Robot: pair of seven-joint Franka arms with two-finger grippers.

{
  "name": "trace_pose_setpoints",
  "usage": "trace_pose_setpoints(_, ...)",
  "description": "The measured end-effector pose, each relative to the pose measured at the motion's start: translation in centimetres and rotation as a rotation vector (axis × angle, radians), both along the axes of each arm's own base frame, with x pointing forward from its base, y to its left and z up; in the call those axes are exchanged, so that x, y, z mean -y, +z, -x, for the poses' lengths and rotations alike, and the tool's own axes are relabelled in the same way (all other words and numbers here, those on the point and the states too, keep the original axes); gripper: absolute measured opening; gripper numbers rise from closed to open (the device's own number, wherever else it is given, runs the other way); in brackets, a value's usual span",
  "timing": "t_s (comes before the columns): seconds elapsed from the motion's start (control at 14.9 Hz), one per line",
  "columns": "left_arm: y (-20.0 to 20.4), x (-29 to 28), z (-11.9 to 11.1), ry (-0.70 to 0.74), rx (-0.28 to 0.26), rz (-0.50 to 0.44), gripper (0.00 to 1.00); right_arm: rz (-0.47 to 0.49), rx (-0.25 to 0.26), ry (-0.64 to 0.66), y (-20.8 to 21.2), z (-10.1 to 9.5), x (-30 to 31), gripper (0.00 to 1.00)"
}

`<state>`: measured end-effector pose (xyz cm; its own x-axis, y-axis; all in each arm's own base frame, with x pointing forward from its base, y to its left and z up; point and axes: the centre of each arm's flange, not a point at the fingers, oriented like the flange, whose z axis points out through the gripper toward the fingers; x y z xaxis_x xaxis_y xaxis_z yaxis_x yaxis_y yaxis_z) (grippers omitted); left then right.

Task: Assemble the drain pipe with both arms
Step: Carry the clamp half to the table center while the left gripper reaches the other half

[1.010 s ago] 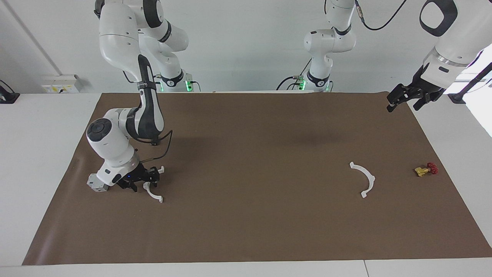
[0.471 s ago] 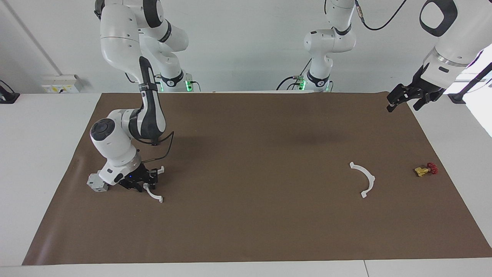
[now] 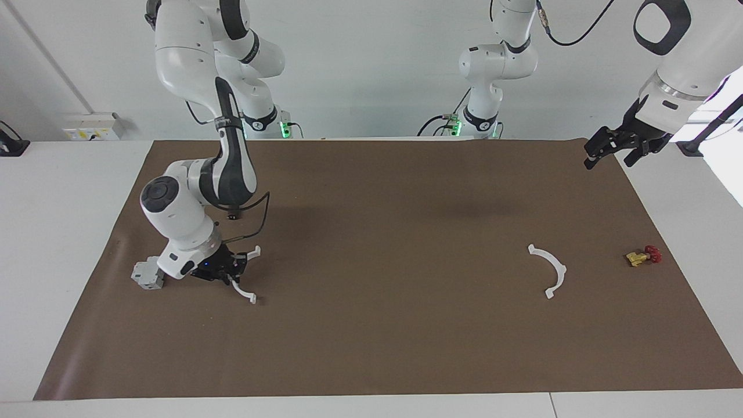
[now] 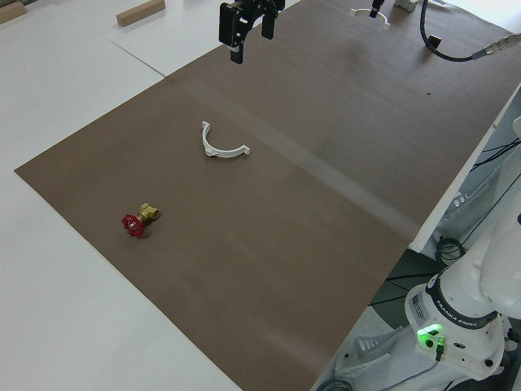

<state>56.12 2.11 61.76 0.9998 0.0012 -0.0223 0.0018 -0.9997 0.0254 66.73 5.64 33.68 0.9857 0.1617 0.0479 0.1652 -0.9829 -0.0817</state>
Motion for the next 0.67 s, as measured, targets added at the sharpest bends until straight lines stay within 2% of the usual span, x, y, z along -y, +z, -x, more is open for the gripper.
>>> trace_pose_setpoints(0.13,0.0,0.1,0.0,-0.003,0.000,0.000,1.00,-0.009,0.006,0.000,2.9,-0.1,-8.5,0.21)
trace_pose_setpoints(0.27,0.0,0.4,0.1,-0.006,-0.006,0.000,1.00,-0.011,0.024,0.003,3.8,1.8,-18.3,0.21)
trace_pose_setpoints(0.4,-0.1,0.4,0.3,-0.007,-0.021,0.001,1.00,-0.013,0.050,0.008,3.6,4.0,-24.8,0.21)
trace_pose_setpoints(0.67,0.1,0.1,1.2,-0.003,-0.016,0.003,1.00,-0.019,0.074,0.033,1.0,4.6,-27.5,0.21)
